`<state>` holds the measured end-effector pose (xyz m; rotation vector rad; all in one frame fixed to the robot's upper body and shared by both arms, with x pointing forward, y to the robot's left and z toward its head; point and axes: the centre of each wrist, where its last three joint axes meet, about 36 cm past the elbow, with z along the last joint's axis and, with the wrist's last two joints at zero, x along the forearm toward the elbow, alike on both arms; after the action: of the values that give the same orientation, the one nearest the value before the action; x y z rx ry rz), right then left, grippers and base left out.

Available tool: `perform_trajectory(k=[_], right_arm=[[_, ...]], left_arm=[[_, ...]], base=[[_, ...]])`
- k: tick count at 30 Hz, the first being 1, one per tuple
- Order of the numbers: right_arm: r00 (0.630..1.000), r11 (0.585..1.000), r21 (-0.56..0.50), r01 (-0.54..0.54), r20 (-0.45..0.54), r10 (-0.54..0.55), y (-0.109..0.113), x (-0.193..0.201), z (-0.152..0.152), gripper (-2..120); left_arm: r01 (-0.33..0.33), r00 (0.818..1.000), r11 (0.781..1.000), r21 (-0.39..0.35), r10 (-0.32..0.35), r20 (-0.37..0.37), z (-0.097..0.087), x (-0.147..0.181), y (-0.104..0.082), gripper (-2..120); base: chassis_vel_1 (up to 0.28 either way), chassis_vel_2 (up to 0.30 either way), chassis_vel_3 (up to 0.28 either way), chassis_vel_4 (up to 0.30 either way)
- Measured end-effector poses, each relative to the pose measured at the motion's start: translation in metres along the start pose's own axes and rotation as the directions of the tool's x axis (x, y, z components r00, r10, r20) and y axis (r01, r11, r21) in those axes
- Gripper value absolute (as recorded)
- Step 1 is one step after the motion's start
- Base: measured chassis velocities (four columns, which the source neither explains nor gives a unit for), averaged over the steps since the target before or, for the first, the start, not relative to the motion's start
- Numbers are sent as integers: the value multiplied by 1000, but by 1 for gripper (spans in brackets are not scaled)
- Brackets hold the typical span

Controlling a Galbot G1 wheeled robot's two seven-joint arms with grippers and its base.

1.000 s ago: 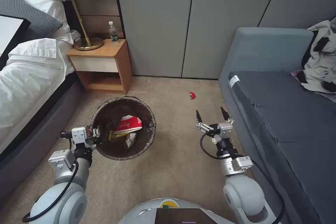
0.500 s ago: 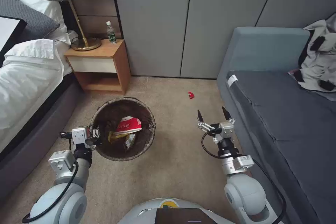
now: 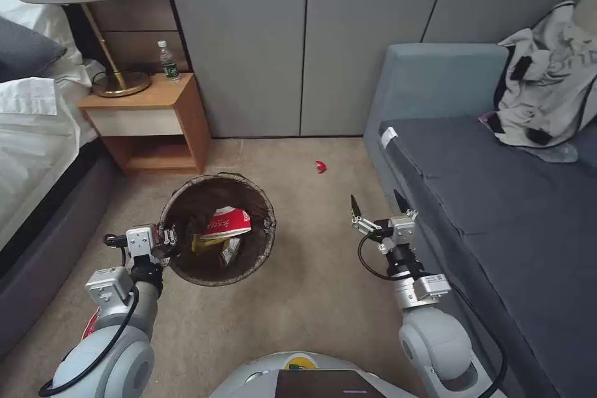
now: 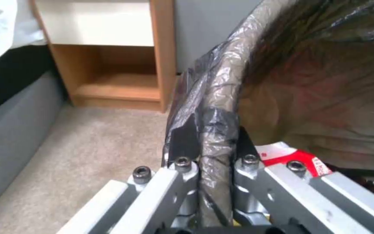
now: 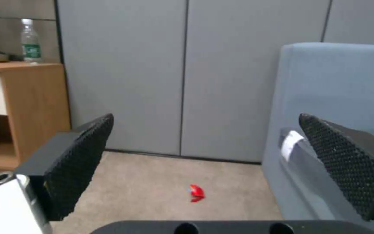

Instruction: Pick up the trash bin, then pick up the garbage from the floor and place it into the trash bin.

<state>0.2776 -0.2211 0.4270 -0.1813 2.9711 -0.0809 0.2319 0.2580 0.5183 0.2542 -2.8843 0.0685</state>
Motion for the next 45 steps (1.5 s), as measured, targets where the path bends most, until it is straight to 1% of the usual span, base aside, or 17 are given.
perform_trajectory(k=[8,9,12,20,30,45], right_arm=[[1000,1000,-8,2,-4,-2,0,0,0,100],[1000,1000,-28,13,-15,-14,0,0,0,100],[1000,999,-38,10,-20,-11,0,-1,-1,100],[999,1000,-14,-6,-38,6,-8,-6,3,100],[999,1000,-22,-3,-44,2,-5,-4,4,100],[999,999,-32,0,-45,-2,-1,-2,6,100]], left_arm=[[0,1000,1000,1,0,1,0,0,0,3],[0,1000,1000,6,0,7,0,0,0,3],[0,1000,1000,8,-1,12,0,0,0,3],[1,1000,1000,10,-1,13,0,0,0,3],[0,1000,1000,11,-1,15,0,0,0,3],[-4,1000,1000,14,4,14,1,1,-1,3]], base=[[-10,-9,-13,-7],[0,0,0,0],[0,0,0,0],[0,0,0,0],[0,0,0,0],[-103,101,102,-101]])
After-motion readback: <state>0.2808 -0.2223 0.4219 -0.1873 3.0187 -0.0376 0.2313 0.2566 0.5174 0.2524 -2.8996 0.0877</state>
